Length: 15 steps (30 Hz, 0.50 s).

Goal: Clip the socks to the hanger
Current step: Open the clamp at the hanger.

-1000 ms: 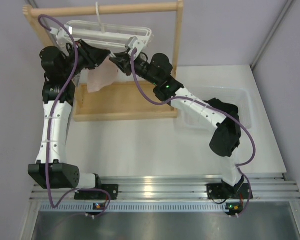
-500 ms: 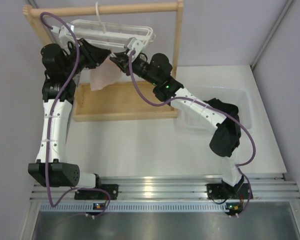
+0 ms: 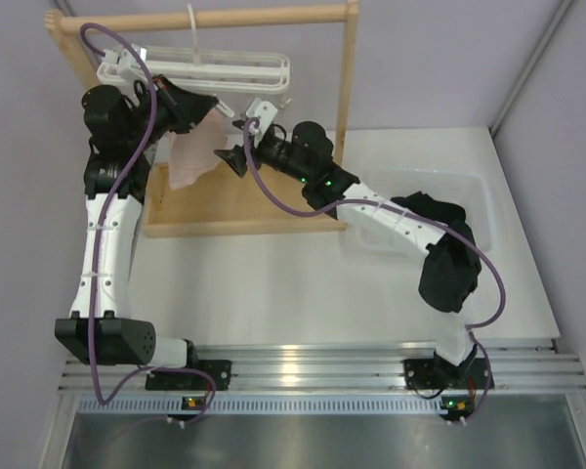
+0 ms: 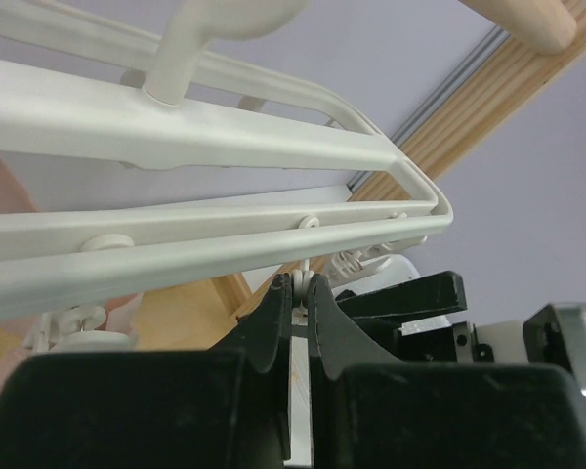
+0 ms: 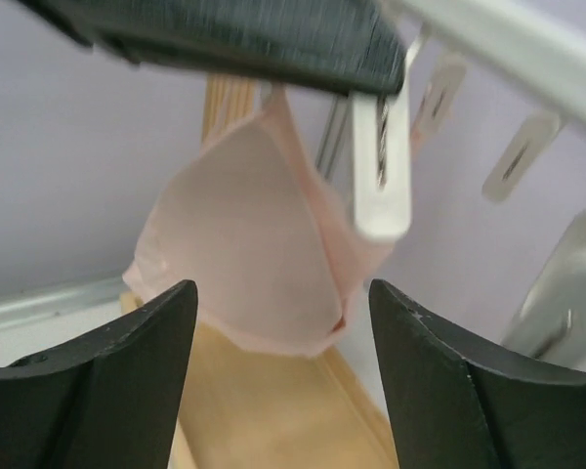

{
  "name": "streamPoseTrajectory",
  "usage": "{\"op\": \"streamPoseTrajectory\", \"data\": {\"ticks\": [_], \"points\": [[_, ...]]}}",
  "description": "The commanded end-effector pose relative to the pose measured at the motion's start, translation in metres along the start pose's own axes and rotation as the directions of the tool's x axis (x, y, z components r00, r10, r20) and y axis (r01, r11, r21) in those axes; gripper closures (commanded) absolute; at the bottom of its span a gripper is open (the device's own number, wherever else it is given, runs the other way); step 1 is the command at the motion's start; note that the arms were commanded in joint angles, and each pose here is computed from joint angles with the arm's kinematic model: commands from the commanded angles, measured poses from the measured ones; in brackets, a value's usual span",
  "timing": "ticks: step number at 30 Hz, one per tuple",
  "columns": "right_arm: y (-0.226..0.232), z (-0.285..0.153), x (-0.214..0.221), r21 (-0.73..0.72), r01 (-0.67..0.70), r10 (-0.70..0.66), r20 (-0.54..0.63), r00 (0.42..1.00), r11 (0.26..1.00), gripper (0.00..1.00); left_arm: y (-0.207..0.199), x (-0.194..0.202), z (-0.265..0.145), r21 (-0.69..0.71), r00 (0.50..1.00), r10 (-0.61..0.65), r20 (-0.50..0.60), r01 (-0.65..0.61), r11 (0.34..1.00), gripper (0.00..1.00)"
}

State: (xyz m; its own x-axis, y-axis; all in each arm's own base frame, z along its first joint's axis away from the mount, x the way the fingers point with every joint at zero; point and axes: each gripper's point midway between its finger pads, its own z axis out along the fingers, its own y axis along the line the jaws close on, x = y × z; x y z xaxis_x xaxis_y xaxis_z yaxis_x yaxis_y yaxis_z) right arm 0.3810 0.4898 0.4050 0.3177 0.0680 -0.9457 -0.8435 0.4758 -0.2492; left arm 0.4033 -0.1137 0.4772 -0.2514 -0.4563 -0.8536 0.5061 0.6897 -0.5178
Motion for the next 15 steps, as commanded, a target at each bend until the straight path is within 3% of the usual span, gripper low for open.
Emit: {"op": "streamPoseTrajectory", "data": {"ticks": [1, 6, 10, 15], "points": [[0.005, -0.031, -0.052, -0.003, 0.019, -0.018, 0.069, 0.997, 1.0, 0.25, -0.011, -0.013, -0.002, 0.027, 0.998, 0.023, 0.05, -0.025, 0.999, 1.0], [0.02, -0.072, -0.037, -0.066, -0.008, 0.005, -0.041, 0.999, 0.998, 0.17, -0.007, -0.01, -0.002, 0.018, 0.999, 0.031, 0.043, -0.032, 0.999, 1.0], [0.019, -0.114, -0.025, -0.112, -0.047, 0.031, -0.145, 0.989, 0.993, 0.01, -0.008, -0.008, -0.005, 0.018, 0.998, 0.048, 0.041, -0.049, 0.999, 1.0], [-0.007, -0.188, 0.0, -0.116, -0.205, 0.157, -0.326, 0.932, 0.972, 0.0, -0.011, -0.007, -0.007, 0.025, 0.997, 0.061, 0.039, -0.062, 0.998, 1.0]]}}
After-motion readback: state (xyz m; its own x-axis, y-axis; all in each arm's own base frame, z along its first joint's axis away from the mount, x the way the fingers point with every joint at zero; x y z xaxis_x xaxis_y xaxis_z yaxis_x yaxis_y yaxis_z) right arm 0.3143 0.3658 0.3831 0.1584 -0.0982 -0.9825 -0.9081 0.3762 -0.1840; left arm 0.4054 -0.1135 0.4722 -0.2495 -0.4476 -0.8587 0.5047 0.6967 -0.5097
